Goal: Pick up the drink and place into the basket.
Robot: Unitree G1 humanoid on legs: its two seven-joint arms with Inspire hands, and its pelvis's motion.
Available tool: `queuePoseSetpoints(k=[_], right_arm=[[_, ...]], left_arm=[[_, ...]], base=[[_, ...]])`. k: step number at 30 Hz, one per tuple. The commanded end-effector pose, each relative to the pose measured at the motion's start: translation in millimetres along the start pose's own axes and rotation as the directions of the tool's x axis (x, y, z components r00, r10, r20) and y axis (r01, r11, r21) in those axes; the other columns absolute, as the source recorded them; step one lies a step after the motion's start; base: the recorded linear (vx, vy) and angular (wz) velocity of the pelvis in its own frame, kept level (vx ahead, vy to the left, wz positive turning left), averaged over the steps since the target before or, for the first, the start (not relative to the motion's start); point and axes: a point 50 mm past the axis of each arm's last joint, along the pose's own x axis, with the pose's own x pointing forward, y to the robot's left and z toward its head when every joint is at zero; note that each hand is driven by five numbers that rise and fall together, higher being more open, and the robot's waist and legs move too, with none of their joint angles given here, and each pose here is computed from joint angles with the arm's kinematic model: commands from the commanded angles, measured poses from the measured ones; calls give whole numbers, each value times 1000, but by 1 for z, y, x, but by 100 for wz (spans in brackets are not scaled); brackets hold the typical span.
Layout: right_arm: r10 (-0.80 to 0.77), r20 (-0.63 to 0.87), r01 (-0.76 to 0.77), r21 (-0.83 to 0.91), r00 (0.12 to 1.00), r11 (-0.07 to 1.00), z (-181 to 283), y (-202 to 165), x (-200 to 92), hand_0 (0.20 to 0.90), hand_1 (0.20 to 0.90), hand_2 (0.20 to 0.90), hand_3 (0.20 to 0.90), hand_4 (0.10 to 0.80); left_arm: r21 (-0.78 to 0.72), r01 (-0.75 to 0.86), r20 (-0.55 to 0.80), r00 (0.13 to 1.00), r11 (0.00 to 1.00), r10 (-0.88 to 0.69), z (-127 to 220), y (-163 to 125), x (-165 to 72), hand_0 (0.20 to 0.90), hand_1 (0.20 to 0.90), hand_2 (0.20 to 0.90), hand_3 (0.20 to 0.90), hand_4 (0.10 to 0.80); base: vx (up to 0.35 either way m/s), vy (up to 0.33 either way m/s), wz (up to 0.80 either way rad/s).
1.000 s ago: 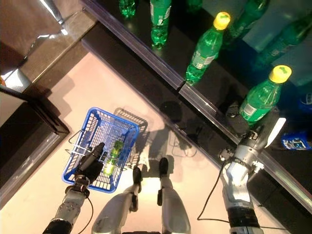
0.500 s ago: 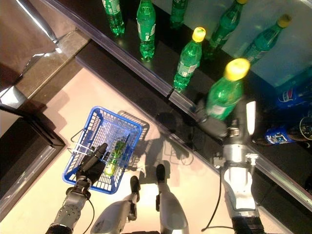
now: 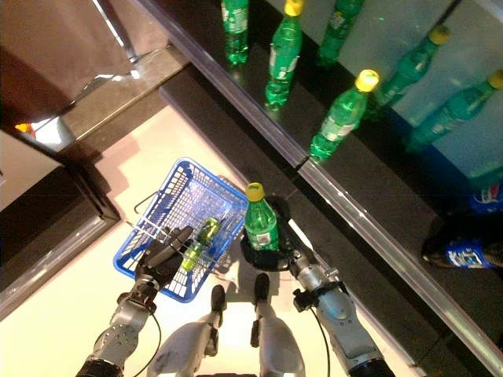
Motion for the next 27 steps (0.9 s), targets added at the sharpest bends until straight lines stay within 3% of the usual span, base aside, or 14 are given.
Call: queuePoseSetpoints(k=[1, 13, 20, 27], right_arm=[[72, 275, -79, 15, 959, 997, 54, 12, 28, 300, 300, 300, 200, 100], [60, 175, -66, 30, 983, 997, 48, 39, 76, 300, 300, 300, 200, 100], [-29, 88, 25, 46, 996, 999, 39, 46, 94, 300, 300, 300, 200, 100], [-88, -38, 90, 53, 995, 995, 20, 50, 106, 300, 300, 300, 200, 100]], left_arm=[[135, 384, 137, 906, 913, -401, 48, -77, 13, 300, 300, 300, 200, 100], [223, 586, -178, 810, 779, -559, 25, -116, 8, 300, 300, 300, 200, 100], [200, 700, -355, 704, 686, -615, 10, -125, -5, 300, 300, 300, 200, 100], [131, 781, -445, 597, 611, -667, -5, -141, -14, 300, 300, 300, 200, 100]], base=[[-15, -8, 46], [51, -24, 48], [86, -19, 37], [76, -6, 27]])
